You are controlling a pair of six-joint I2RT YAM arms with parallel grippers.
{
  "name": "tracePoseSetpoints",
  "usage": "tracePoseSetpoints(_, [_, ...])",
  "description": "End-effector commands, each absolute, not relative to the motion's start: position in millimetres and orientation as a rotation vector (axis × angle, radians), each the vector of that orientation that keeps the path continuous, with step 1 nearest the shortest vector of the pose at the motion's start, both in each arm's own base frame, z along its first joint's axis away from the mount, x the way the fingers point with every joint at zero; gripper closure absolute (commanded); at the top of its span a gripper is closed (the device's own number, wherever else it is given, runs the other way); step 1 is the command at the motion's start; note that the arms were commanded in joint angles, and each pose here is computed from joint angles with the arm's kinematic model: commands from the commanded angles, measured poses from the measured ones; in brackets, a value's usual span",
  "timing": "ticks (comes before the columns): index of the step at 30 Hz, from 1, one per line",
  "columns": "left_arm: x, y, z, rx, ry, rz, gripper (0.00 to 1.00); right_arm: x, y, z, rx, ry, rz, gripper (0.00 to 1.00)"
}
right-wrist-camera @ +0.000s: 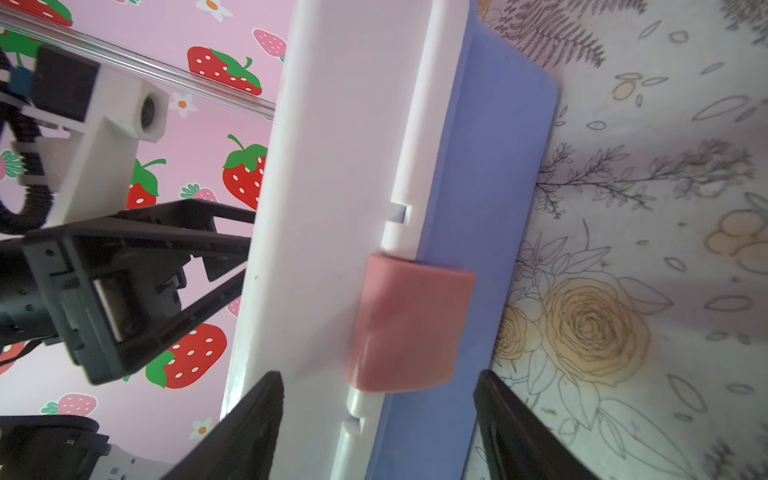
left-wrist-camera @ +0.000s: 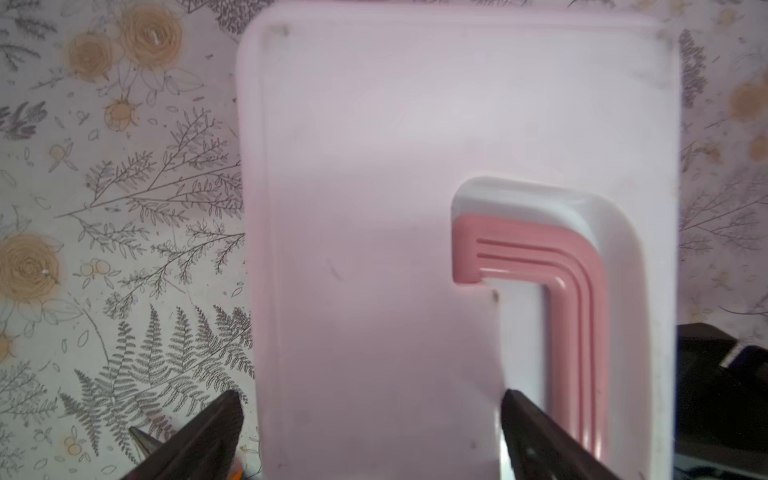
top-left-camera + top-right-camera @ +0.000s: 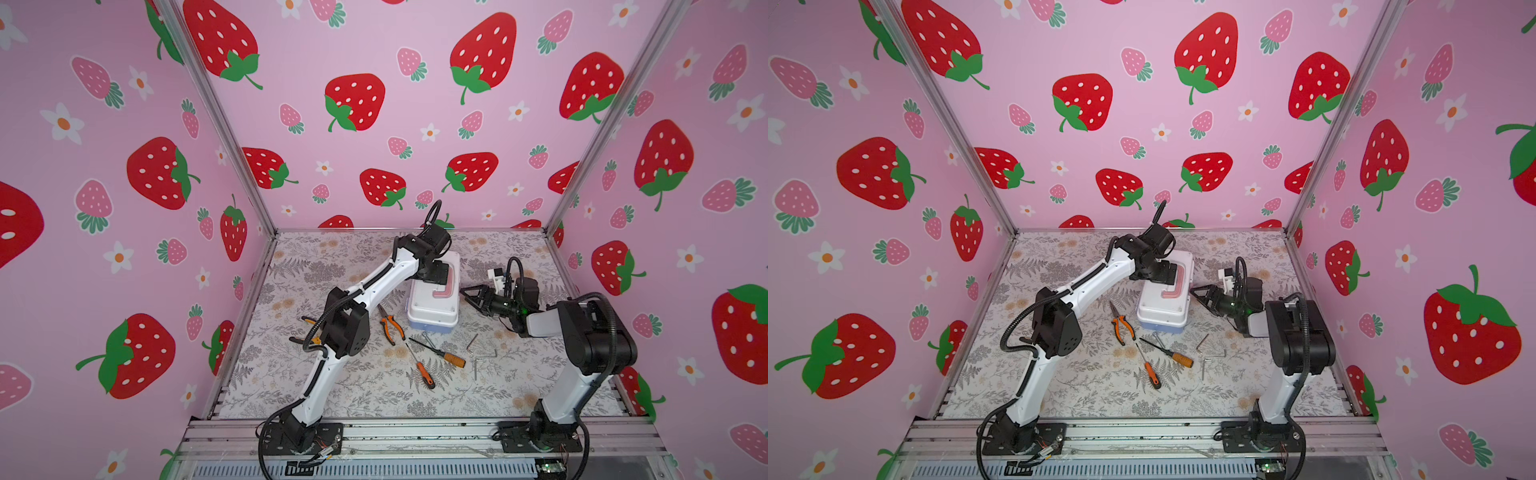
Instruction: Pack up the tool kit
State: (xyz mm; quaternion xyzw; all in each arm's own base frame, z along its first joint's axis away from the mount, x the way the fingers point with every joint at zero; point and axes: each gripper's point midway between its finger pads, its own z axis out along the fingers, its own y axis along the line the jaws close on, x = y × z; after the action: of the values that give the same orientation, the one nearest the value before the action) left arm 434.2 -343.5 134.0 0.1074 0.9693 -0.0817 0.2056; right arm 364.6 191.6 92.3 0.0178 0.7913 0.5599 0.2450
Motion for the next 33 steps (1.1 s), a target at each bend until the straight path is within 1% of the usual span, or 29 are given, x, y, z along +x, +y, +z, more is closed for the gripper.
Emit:
tracePoseSetpoints(1, [426,-341,122,0.309,2.761,-0.205,0.02,364,192,99,0.023,2.148,1.506,0.24])
tracePoseSetpoints(5, [425,-343,122,0.308,2.764,-0.229,0.17,364,192,99,0.024,2.148,1.507,0.24])
tracePoseSetpoints(10, [424,-347,129,0.285,2.764,-0.299,0.25,364,192,103,0.008,2.136,1.509,0.27])
tracePoseSetpoints(14, [424,-347,136,0.247,2.764,-0.378,0.27,364,193,109,-0.012,2.114,1.516,0.32])
tracePoseSetpoints(22, [428,-339,147,0.196,2.746,-0.486,0.3,368,198,126,-0.026,2.044,1.589,0.36])
tracePoseSetpoints(25, [427,-338,147,0.193,2.747,-0.511,0.3,370,201,127,-0.028,2.035,1.618,0.35])
tracePoseSetpoints(28, [428,-335,144,0.179,2.748,-0.524,0.3,373,206,123,-0.031,2.041,1.634,0.31])
tracePoseSetpoints(29, [426,-338,145,0.186,2.753,-0.562,0.3,374,207,122,-0.027,2.041,1.641,0.3])
tracePoseSetpoints(33, [426,-337,143,0.179,2.752,-0.584,0.3,379,215,119,-0.021,2.031,1.695,0.3])
